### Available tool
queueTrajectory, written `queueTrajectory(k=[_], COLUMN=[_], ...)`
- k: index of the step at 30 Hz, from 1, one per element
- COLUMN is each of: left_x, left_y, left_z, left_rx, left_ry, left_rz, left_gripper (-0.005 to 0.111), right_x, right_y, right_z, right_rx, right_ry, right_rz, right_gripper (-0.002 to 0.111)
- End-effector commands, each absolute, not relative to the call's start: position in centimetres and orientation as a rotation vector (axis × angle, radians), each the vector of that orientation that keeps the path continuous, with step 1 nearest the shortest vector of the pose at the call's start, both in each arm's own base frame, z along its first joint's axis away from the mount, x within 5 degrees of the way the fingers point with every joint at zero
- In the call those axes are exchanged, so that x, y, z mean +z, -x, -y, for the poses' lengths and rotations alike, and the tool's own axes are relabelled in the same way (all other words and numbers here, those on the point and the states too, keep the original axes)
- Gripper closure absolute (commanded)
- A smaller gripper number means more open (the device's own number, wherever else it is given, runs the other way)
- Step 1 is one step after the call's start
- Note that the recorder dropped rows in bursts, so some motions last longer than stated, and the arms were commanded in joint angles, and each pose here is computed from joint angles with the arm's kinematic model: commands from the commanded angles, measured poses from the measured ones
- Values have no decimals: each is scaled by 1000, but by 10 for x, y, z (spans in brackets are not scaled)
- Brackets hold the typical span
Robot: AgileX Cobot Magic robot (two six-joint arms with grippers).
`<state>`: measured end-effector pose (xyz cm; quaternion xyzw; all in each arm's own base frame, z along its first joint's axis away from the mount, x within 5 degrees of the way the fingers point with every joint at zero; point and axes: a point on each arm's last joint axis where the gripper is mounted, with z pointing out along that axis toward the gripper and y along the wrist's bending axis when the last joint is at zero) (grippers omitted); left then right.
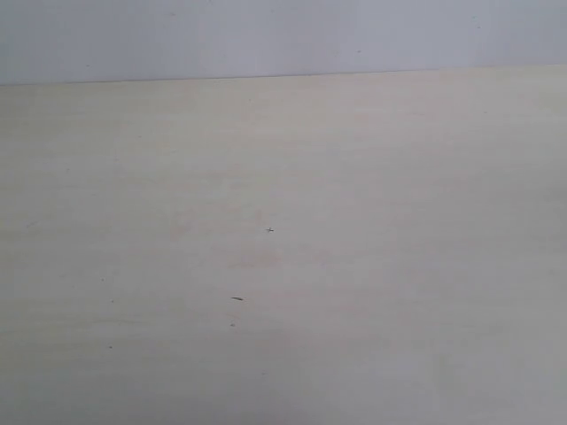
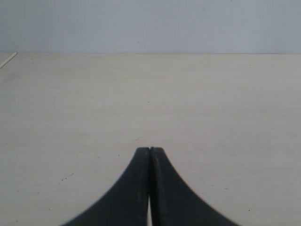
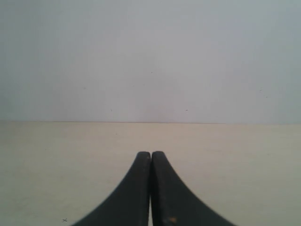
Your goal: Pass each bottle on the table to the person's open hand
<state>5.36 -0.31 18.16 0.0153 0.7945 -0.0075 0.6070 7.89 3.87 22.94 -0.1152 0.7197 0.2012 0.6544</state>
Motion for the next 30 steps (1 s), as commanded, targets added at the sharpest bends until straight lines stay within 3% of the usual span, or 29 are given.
queueTrajectory(k=[1,11,20,30], left_x=[182,182,182,182], left_y=[-53,-53,-53,-53], left_z=[3,3,3,3], left_rx=[-13,-13,-13,-13], left_ry=[-34,-34,-34,-34], left_rz=[-1831,-1831,-1831,-1831], left_gripper=[107,107,107,107], right_x=[229,230,221,216], right_y=[-78,-78,-58,-49], right_z=[-38,-37,-21,-15], right_rx=[449,438,107,50], right_ry=[265,271,424,370], right_rz=[-1626,-1606,-1621,-1647], right_gripper=[108,108,108,108])
